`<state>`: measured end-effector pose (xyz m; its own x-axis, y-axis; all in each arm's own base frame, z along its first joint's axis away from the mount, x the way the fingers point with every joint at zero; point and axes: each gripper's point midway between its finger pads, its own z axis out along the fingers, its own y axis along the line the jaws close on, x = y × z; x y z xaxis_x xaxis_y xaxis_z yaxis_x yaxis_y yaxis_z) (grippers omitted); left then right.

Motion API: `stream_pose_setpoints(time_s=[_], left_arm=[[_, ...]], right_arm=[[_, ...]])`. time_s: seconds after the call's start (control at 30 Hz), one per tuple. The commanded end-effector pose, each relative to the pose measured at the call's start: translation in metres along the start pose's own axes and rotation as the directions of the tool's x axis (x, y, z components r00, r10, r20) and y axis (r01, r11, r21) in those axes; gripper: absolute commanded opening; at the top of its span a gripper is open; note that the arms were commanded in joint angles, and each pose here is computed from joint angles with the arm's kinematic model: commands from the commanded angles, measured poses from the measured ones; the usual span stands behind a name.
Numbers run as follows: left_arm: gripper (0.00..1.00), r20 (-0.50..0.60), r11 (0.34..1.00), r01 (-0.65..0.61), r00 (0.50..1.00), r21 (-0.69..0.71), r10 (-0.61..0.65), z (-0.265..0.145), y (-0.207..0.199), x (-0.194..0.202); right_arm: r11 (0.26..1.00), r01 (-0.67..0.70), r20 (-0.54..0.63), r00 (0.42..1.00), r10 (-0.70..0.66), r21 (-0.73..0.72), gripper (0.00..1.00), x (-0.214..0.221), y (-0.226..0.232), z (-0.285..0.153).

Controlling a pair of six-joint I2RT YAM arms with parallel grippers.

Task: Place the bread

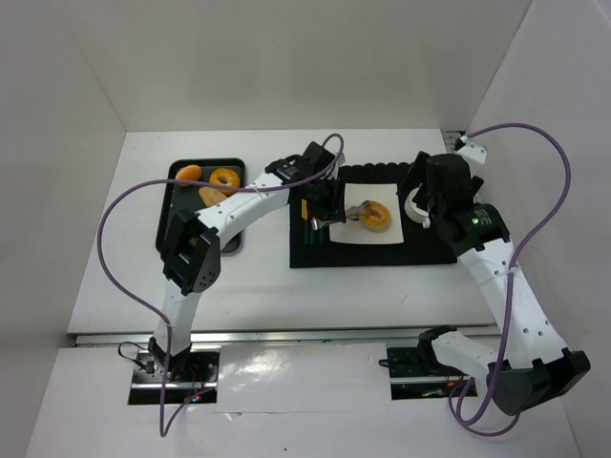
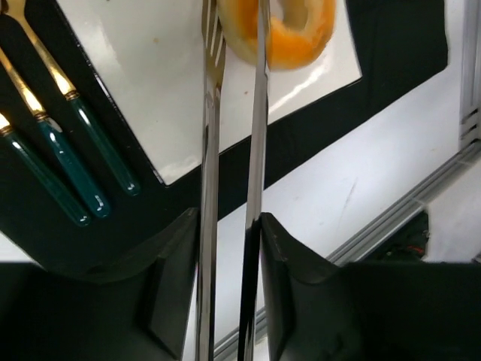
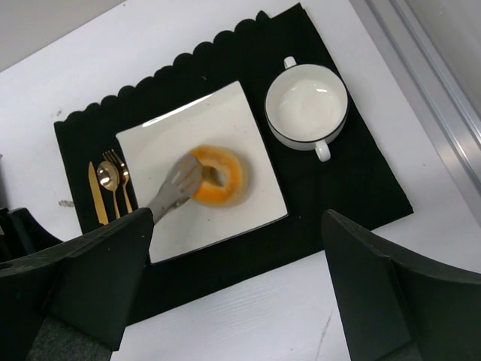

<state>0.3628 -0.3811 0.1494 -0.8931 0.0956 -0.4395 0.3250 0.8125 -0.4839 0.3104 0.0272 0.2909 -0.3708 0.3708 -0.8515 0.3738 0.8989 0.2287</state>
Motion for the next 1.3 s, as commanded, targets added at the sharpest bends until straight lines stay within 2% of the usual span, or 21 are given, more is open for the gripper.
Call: stream_pose_setpoints(time_s=[0.0, 0.2, 0.3, 0.4, 0.53, 0.6, 0.67, 0.8, 0.87, 1.0, 1.03, 1.1, 1.27], left_arm=[[0.55, 0.056, 1.000, -0.013, 0.998, -0.001, 0.013, -0.013, -0.007, -0.014], [0.60, 0.080, 1.000, -0.028, 0.996, 0.001, 0.027, -0.029, -0.013, -0.019], [0.58, 0.109, 0.999, -0.042, 0.993, -0.001, 0.041, -0.051, -0.018, -0.023], [0.57, 0.185, 0.998, -0.061, 0.980, -0.028, 0.066, -0.083, -0.019, -0.038], [0.55, 0.261, 0.991, -0.026, 0.963, -0.129, 0.059, -0.113, 0.014, -0.048], [0.55, 0.262, 0.982, -0.018, 0.963, -0.190, 0.068, -0.121, 0.036, -0.042], [0.53, 0.313, 0.966, -0.010, 0.945, -0.259, 0.094, -0.143, 0.051, -0.045], [0.52, 0.371, 0.917, 0.023, 0.918, -0.399, 0.138, -0.161, 0.089, -0.044], [0.52, 0.373, 0.874, 0.047, 0.914, -0.483, 0.158, -0.161, 0.113, -0.034], [0.52, 0.435, 0.845, 0.089, 0.882, -0.527, 0.179, -0.151, 0.140, -0.021], [0.52, 0.411, 0.833, 0.086, 0.894, -0.546, 0.177, -0.141, 0.153, -0.006], [0.52, 0.435, 0.836, 0.125, 0.889, -0.534, 0.145, -0.132, 0.161, -0.002], [0.52, 0.344, 0.842, 0.120, 0.936, -0.527, 0.081, -0.094, 0.180, 0.037]], right_arm=[[1.000, -0.018, 0.013, 1.000, 0.018, 0.021, 1.00, -0.003, -0.006, -0.005], [1.000, -0.019, 0.002, 1.000, 0.019, -0.002, 1.00, -0.002, -0.001, -0.002], [1.000, -0.019, 0.002, 1.000, 0.019, -0.002, 1.00, -0.002, 0.001, 0.001], [1.000, -0.019, -0.005, 1.000, 0.019, -0.013, 1.00, -0.001, 0.003, 0.000], [0.998, -0.035, 0.011, 0.999, 0.036, -0.049, 1.00, -0.001, 0.008, 0.000], [0.998, -0.031, -0.001, 1.000, 0.031, -0.052, 1.00, 0.002, 0.010, 0.003], [0.998, -0.031, -0.001, 1.000, 0.031, -0.052, 1.00, 0.002, 0.010, 0.003], [0.997, -0.036, -0.007, 0.999, 0.036, -0.061, 1.00, 0.004, 0.012, 0.008], [0.998, -0.026, -0.008, 1.000, 0.026, -0.060, 1.00, 0.004, 0.014, 0.011], [0.996, -0.023, -0.031, 0.999, 0.021, -0.082, 1.00, 0.011, 0.020, 0.018], [0.996, -0.020, -0.046, 0.999, 0.016, -0.092, 1.00, 0.014, 0.023, 0.019], [0.995, -0.017, -0.059, 0.998, 0.011, -0.097, 1.00, 0.017, 0.025, 0.022], [0.995, -0.013, -0.072, 0.997, 0.006, -0.099, 1.00, 0.022, 0.026, 0.026]])
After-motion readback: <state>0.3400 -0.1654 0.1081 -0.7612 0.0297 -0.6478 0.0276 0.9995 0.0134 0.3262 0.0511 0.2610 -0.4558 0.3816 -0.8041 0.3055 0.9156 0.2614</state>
